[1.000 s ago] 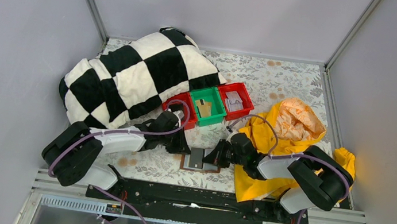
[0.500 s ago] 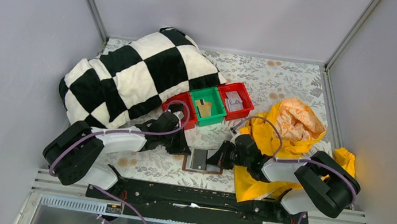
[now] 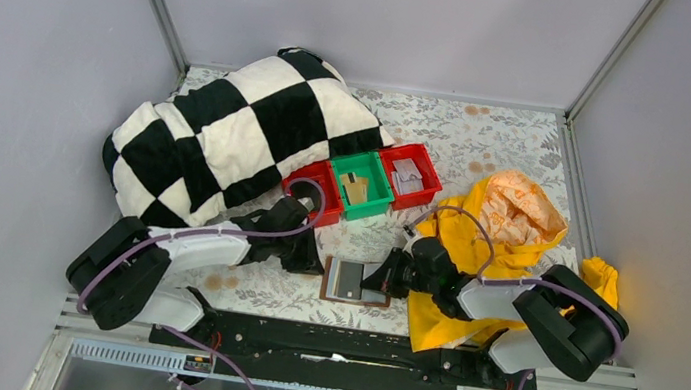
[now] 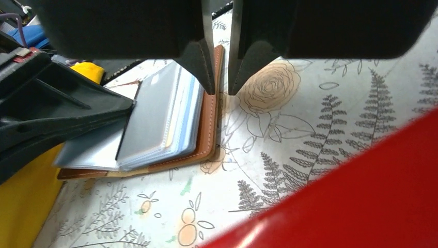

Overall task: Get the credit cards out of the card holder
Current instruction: Remove the credit card from the card holder.

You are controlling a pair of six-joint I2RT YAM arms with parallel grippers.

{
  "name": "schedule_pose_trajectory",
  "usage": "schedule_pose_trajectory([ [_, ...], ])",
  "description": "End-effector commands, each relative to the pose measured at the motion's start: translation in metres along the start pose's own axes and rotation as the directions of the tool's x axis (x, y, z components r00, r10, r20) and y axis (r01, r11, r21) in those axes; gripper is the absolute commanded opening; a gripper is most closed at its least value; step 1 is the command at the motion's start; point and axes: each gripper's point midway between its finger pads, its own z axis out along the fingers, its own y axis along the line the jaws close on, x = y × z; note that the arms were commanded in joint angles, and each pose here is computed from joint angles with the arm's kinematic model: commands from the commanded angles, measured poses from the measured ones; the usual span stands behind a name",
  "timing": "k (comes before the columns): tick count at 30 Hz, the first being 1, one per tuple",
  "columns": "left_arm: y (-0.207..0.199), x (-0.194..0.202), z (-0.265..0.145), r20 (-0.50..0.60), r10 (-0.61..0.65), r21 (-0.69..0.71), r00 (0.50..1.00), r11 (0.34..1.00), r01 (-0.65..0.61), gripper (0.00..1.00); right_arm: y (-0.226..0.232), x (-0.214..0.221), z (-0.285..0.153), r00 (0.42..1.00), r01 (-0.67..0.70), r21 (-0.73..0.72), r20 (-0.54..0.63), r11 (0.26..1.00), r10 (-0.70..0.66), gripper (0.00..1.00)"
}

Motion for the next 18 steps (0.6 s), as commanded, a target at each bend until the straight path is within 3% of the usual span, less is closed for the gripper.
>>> schedule_pose_trajectory([
  [1,-0.021,-0.013,-0.017,0.068,0.054,0.055,0.996,0.997,-0.058,0.22,0.004,-0.004,0.003,1.0,-0.004,-0.019,-0.002,1.0,0.004,0.0],
  [7,-0.045,-0.022,-0.023,0.106,0.101,0.13,0.989,0.985,-0.114,0.27,0.013,-0.008,0.008,1.0,0.005,-0.039,-0.006,0.999,-0.005,0.0],
  [13,-0.063,-0.017,-0.015,0.055,0.086,0.216,0.995,0.972,-0.096,0.27,0.017,-0.011,0.01,1.0,-0.006,-0.051,-0.004,0.999,0.005,0.0],
  [18,-0.058,-0.018,-0.013,0.052,0.084,0.191,0.995,0.977,-0.092,0.26,0.02,-0.011,0.015,1.0,0.004,-0.059,-0.024,0.998,-0.005,0.0],
])
